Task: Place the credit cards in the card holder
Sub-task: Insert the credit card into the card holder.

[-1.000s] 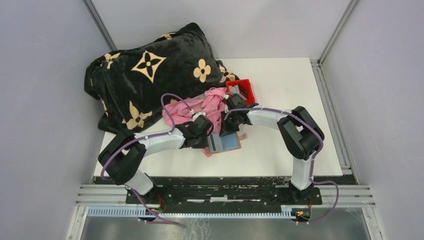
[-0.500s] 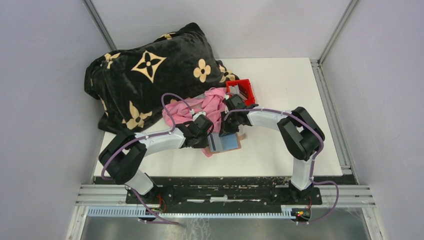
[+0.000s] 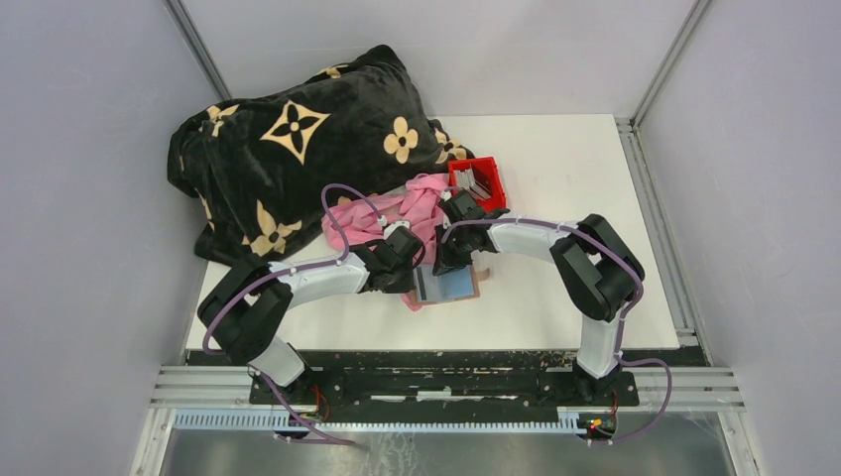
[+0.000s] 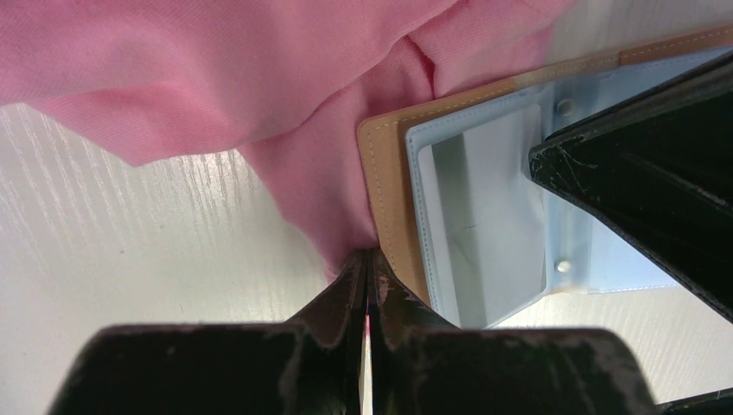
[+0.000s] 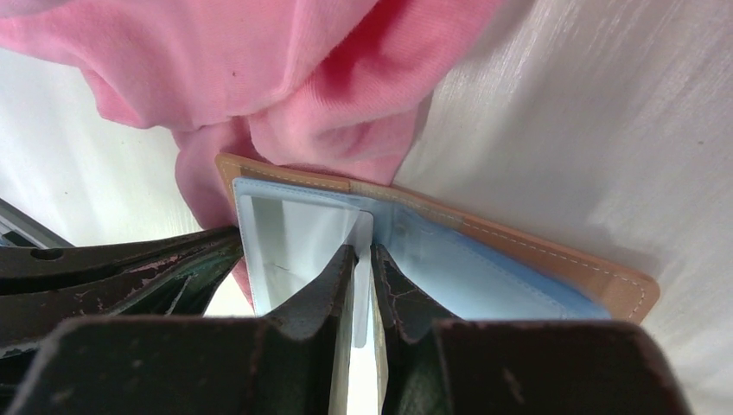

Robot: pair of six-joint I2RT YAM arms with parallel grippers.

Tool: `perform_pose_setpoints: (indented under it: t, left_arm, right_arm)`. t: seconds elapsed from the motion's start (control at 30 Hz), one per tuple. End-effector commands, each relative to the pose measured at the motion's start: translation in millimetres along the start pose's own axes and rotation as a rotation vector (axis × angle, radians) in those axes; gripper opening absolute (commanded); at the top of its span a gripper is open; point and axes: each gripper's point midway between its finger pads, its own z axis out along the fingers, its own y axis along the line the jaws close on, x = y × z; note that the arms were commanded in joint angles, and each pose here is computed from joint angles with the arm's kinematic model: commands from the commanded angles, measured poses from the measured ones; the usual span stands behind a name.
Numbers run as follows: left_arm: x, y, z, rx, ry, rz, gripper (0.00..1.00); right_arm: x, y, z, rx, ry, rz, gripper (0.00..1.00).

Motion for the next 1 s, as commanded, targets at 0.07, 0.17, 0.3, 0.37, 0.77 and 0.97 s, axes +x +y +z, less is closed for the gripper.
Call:
perform_pose_setpoints:
  t: [0.07, 0.17, 0.3, 0.37, 0.77, 0.97]
  left_arm:
    - [24.5, 8.9, 13.5, -0.018, 0.070, 0.037, 0.07]
    - [24.1, 10.5, 12.4, -0.023, 0.065, 0.035, 0.07]
    - [23.9, 12.0, 11.1, -0.026, 0.059, 0.029, 0.07]
    - [22.8, 11.5, 10.5, -0.023, 0.053, 0.027, 0.08]
    - [20.2, 6.3, 10.6, 0.010, 0.035, 0.029, 0.10]
    - [24.9, 2.5, 15.2, 0.038, 0.047, 0.032, 0.11]
  right_arm:
    - [-8.2, 18.4, -20.7, -0.021, -0.035, -0.053, 0.18]
    - [-12.0, 18.9, -27.8, -0.006, -0.045, -0.080, 0.20]
    - [-20.8, 21.0, -39.5, 0.019, -0.066, -0.117, 0.24]
    - [-24.8, 21.7, -44.0, 0.029, -0.071, -0.131, 0.26]
    - [-56.4, 14.2, -84.9, 0.175, -0.168, -0.254, 0.30]
    - [-99.9, -3.4, -114.8, 0.325, -0.330, -0.291, 0.21]
